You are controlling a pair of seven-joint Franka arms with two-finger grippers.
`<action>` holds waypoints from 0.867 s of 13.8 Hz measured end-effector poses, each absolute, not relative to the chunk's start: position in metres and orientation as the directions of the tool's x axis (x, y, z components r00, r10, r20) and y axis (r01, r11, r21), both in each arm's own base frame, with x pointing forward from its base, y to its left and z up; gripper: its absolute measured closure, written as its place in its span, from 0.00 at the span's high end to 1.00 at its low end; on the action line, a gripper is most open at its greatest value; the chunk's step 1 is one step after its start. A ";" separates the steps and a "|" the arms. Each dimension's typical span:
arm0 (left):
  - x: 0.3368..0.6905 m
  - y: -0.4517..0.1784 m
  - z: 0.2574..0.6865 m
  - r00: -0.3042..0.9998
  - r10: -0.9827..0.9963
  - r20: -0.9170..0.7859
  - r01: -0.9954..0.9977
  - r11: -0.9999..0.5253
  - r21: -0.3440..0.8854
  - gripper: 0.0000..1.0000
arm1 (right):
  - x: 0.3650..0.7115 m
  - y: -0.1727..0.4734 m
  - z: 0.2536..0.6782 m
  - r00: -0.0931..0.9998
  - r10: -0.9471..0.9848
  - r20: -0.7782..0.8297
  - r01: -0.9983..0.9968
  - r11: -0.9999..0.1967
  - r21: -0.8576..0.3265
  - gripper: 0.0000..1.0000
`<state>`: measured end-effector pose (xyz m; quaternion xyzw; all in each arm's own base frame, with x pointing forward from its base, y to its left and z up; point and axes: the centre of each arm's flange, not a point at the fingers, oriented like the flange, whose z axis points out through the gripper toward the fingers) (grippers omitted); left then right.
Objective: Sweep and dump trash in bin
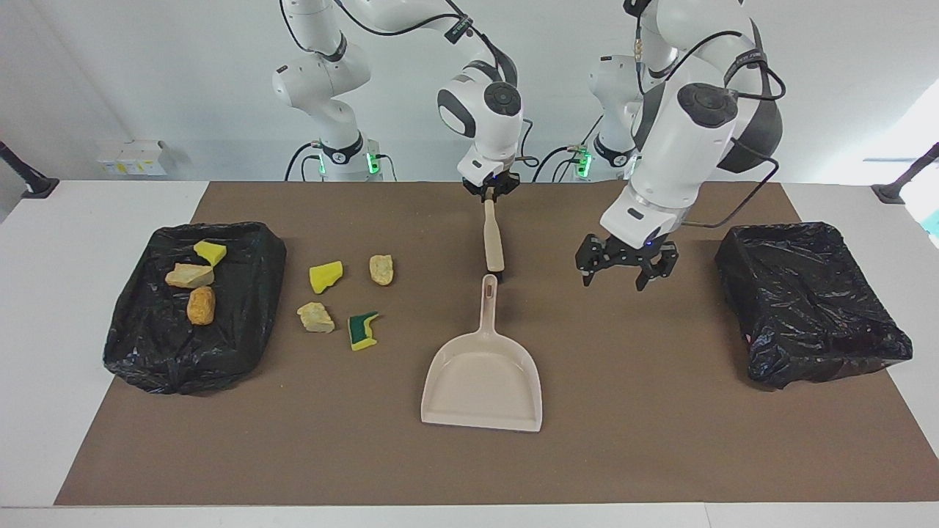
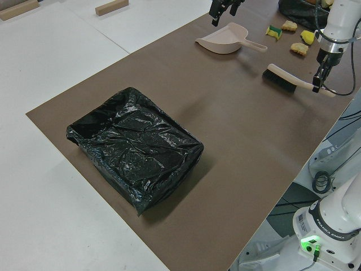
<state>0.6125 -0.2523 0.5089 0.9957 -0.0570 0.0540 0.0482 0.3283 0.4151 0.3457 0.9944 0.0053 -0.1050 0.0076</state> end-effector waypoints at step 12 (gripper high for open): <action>0.584 -0.375 0.442 0.979 -0.163 0.123 -0.179 -0.975 0.132 1.00 | 0.433 0.245 0.418 0.940 -0.308 -0.150 -0.258 -0.924 0.282 0.26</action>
